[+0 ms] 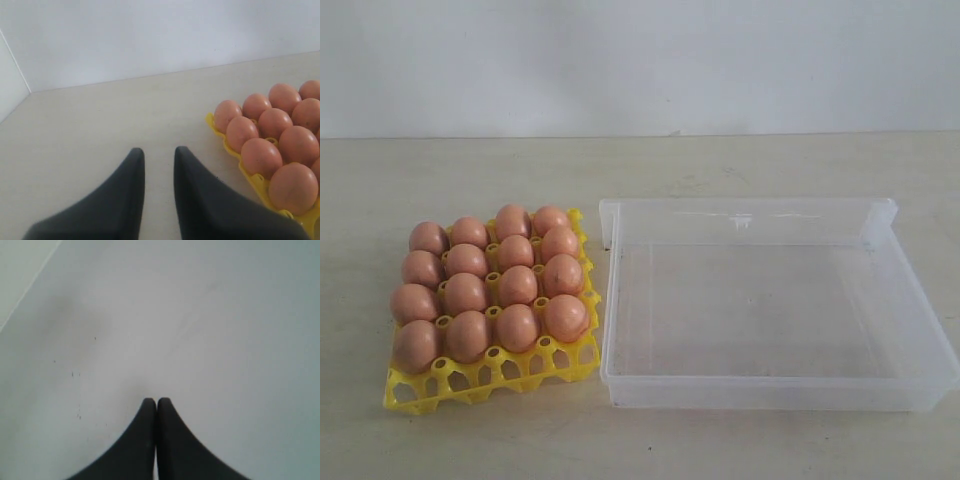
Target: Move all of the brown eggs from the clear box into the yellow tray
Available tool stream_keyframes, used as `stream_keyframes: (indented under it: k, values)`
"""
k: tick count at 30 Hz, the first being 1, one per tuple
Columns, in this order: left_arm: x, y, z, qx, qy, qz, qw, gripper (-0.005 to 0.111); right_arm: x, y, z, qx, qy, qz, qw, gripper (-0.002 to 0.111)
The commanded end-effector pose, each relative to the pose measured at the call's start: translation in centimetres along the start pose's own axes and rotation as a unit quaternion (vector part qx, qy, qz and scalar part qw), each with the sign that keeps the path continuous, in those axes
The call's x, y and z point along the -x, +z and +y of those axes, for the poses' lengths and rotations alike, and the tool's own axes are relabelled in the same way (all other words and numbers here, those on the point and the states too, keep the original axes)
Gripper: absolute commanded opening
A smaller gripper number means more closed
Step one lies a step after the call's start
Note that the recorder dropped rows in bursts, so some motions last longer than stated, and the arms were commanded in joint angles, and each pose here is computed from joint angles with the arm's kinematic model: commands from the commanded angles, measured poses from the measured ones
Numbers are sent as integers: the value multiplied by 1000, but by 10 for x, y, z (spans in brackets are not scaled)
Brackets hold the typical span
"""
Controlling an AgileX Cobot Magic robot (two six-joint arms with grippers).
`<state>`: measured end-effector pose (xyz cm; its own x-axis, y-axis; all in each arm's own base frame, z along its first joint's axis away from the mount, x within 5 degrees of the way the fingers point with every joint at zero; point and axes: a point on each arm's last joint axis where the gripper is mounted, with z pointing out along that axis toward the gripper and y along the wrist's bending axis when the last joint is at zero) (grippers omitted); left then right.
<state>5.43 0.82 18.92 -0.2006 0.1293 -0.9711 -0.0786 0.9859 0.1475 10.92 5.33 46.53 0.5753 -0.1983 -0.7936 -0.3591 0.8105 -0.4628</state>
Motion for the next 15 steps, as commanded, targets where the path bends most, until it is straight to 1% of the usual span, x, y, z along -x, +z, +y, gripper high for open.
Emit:
stream_keyframes:
  k: [1, 3, 5, 8, 10, 12, 15]
  values:
    - [-1, 0, -1, -3, -1, 0, 1000, 22, -7, -26, 9, -24, 17, 36, 999, 0]
    - [-1, 0, -1, -3, -1, 0, 1000, 22, -1, -44, 16, -48, -7, 34, 998, 0]
    - [-1, 0, -1, -3, -1, 0, 1000, 22, 6, -65, 21, -85, -26, 27, 996, 0]
    - [-1, 0, -1, -3, -1, 0, 1000, 22, 10, -95, 29, -144, -41, 16, 989, 0]
    - [-1, 0, -1, -3, -1, 0, 1000, 22, 10, -113, 36, -170, -49, 6, 984, 0]
    - [-1, 0, -1, -3, -1, 0, 1000, 22, 8, -126, 44, -183, -53, -4, 982, 0]
    - [-1, 0, -1, -3, -1, 0, 1000, 22, -4, -132, 50, -182, -46, 3, 982, 0]
